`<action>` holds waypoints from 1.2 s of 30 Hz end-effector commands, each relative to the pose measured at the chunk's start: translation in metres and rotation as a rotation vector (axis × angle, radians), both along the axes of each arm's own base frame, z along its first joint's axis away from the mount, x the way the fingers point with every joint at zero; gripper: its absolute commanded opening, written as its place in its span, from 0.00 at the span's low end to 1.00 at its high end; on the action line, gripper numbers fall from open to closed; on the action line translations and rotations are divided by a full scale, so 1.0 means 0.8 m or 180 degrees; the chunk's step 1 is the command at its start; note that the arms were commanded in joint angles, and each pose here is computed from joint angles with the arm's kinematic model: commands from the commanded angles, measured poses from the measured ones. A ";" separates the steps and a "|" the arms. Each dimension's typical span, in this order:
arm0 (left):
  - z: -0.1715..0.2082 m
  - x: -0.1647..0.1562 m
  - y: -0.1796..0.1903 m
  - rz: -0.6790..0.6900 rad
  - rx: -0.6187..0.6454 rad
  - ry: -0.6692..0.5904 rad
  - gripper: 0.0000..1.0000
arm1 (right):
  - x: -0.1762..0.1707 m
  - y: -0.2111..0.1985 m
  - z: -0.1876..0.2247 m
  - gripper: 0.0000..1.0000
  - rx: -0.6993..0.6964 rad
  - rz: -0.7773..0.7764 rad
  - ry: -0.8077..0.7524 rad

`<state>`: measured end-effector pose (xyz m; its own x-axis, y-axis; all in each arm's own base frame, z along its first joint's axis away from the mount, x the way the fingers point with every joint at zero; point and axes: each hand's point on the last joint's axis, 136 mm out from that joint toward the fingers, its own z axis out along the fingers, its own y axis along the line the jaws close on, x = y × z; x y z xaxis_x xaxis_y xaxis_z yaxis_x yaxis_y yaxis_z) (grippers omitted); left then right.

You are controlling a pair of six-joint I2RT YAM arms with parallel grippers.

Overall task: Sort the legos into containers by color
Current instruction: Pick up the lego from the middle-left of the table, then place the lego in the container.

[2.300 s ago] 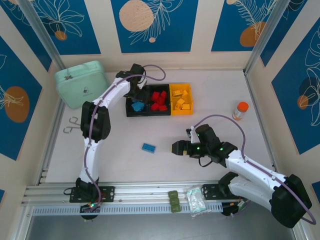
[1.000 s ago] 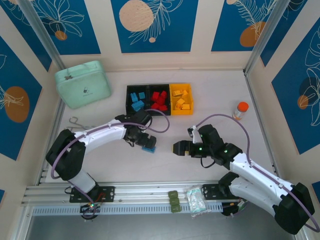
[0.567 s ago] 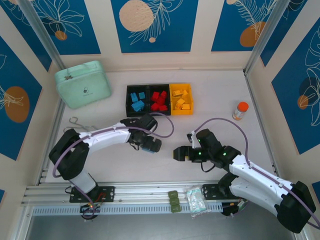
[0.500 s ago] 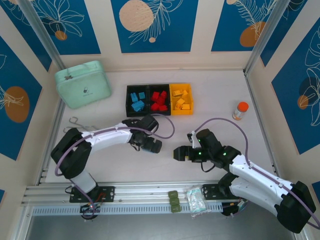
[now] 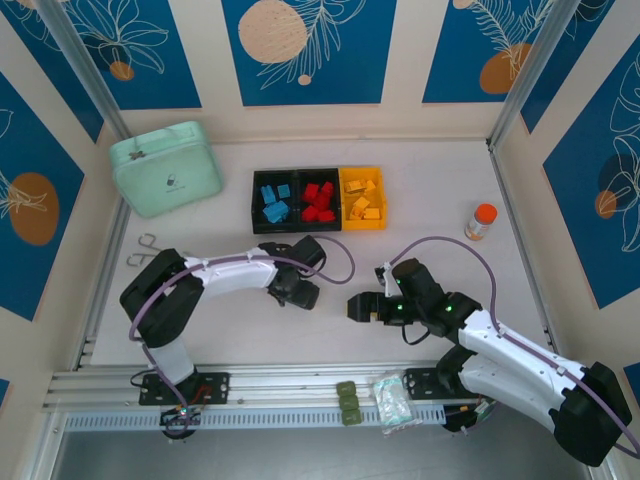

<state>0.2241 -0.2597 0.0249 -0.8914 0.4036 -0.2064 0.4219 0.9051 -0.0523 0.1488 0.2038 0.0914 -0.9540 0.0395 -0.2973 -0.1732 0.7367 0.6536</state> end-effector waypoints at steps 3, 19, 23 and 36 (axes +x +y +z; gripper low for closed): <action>0.027 0.006 -0.002 -0.0051 0.0011 -0.0139 0.61 | -0.004 -0.002 -0.006 0.87 -0.0006 -0.0023 0.0029; 0.158 0.121 0.056 -0.0497 0.0523 -0.0909 0.61 | 0.009 0.016 0.004 0.87 0.0058 0.0090 -0.0009; 0.185 0.168 0.066 -0.0473 0.0469 -0.1058 0.61 | 0.012 0.021 0.004 0.87 0.0071 0.0107 -0.0002; 0.177 0.281 0.067 -0.0457 0.0473 -0.1074 0.61 | 0.014 0.024 -0.005 0.87 0.0004 0.0115 0.0083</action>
